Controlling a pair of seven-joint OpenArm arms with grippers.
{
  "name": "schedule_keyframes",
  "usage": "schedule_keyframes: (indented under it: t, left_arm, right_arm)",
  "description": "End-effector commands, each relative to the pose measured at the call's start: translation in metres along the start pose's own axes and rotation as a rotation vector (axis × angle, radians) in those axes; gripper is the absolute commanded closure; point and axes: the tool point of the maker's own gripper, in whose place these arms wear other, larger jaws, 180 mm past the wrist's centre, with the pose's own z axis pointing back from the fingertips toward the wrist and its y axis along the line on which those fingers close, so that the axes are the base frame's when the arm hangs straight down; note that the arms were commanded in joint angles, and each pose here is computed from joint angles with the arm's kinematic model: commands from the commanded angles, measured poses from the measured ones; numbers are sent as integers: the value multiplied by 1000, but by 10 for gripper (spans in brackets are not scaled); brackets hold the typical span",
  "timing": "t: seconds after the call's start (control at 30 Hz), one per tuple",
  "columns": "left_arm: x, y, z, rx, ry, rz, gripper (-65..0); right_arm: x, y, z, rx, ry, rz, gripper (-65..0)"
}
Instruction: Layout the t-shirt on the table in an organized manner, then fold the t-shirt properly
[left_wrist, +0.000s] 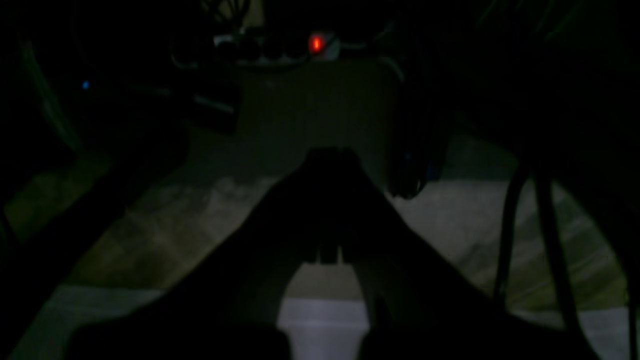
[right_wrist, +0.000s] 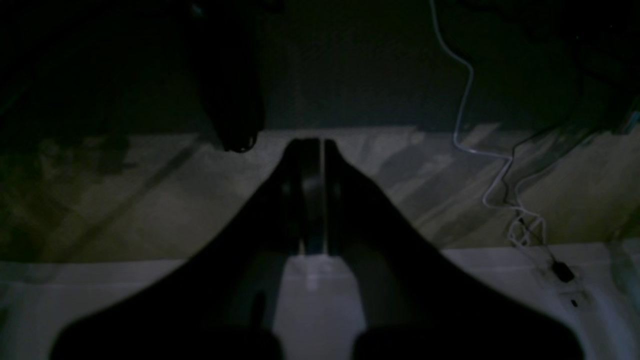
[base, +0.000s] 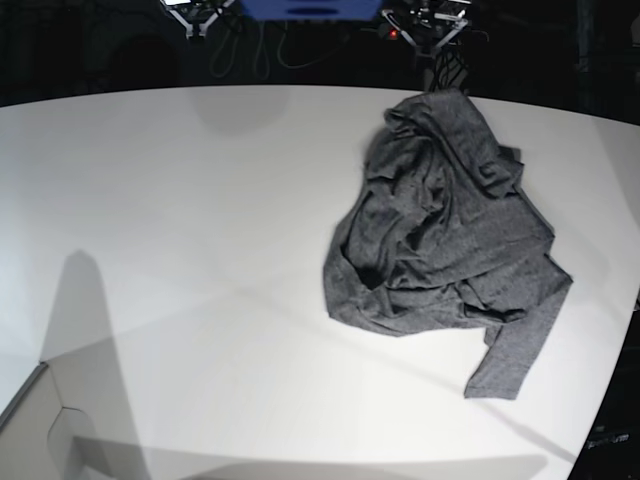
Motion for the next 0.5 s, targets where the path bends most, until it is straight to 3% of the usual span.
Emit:
schedule_keyframes:
  t: [0.0, 0.47]
  left_arm:
    - [0, 4, 0, 11, -4, 3, 0]
    - [1, 4, 0, 9, -7, 3, 0]
  right_arm:
    - [0, -2, 0, 5, -2, -1, 0]
    - [10, -6, 0, -2, -26, 1, 0]
